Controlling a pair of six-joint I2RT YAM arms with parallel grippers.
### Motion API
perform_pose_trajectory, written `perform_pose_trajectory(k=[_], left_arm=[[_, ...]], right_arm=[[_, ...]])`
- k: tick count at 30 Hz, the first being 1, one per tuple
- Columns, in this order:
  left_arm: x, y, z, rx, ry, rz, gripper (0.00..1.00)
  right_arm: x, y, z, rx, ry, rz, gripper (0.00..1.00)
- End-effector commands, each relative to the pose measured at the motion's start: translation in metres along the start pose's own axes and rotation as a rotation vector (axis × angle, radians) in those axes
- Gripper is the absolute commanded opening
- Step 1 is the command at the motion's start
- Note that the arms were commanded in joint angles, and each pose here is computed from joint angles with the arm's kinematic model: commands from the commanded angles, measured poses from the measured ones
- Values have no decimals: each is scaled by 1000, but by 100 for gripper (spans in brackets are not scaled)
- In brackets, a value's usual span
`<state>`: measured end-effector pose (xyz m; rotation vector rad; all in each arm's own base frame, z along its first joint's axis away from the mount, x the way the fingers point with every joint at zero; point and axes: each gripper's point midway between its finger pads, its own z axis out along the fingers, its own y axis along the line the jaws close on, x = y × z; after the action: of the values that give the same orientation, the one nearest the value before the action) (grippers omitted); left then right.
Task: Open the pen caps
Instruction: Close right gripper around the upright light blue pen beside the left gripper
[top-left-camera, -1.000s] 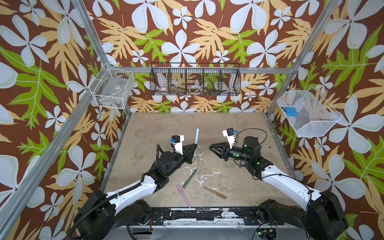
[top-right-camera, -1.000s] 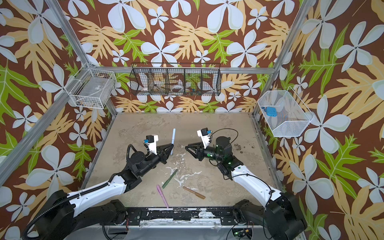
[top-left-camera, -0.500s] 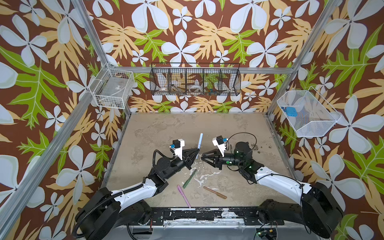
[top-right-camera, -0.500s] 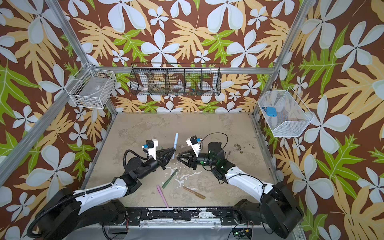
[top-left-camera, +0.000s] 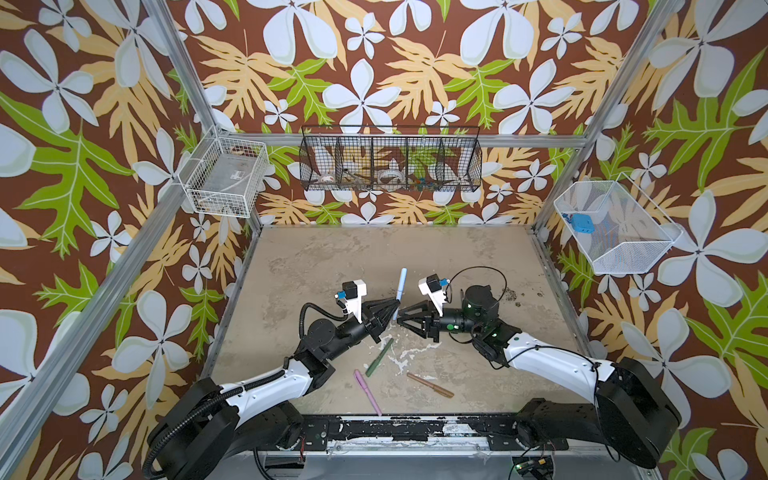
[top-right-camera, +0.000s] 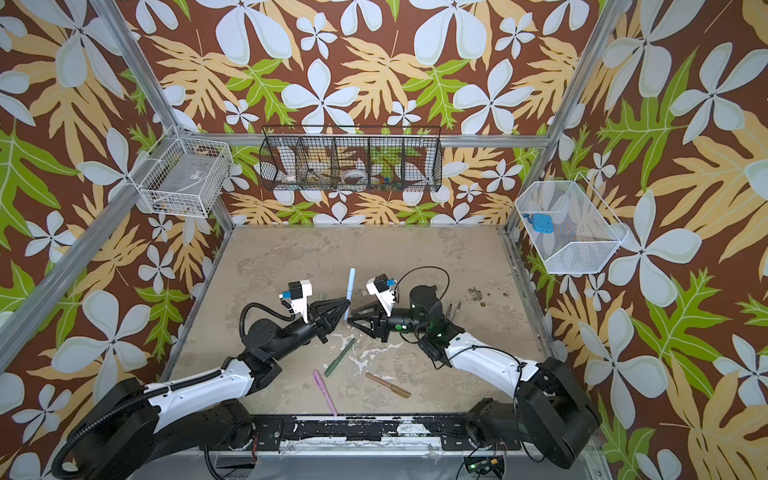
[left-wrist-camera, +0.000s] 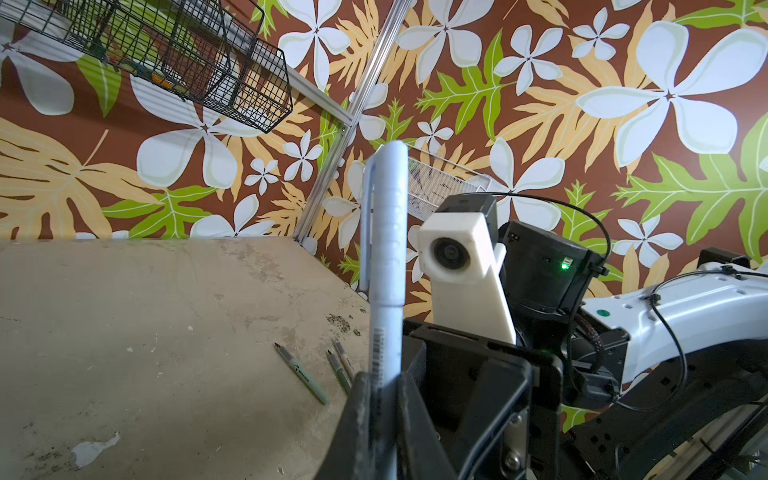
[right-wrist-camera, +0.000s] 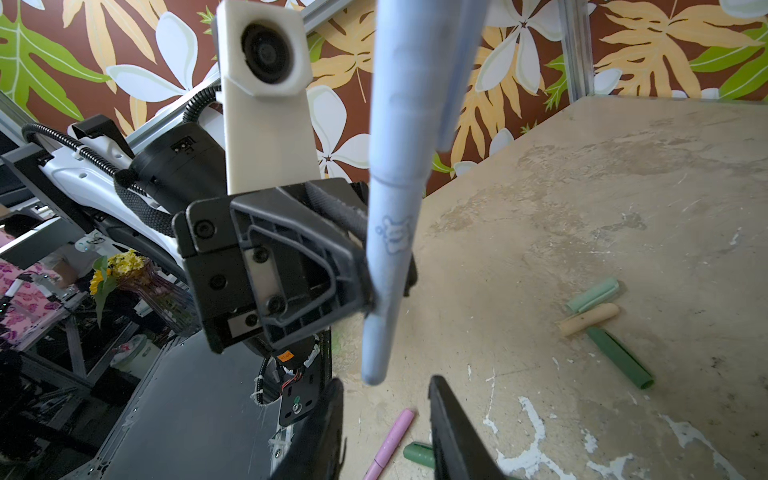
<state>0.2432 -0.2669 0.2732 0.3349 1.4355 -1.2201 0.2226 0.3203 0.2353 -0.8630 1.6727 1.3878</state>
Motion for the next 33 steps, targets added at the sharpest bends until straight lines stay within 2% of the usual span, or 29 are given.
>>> perform_pose_trajectory(k=[1,6,12,21,26,28,31,33], left_arm=[[-6,-11,2,44,-26,8,4],[-4,-16,4,59,-20,18,4],[-4,-20,4,71,-19,19,4],[-3,-24,4,95,-15,12,3],[-2,-26,5,106,-7,15,4],[-1,-25,5,103,-5,18,9],[-1,-23,4,87,-5,27,29],[-3,-22,3,75,-3,37,39]], right_arm=[[-7,10,2,-27,-30,-64,35],[-8,13,3,-30,-41,-72,33],[-10,15,1,-29,-58,-90,23],[-10,16,1,-32,-61,-95,22],[-10,17,1,-33,-62,-99,12],[-10,17,1,-30,-62,-102,5],[-9,14,0,-11,-57,-109,3],[-8,10,2,9,-37,-116,2]])
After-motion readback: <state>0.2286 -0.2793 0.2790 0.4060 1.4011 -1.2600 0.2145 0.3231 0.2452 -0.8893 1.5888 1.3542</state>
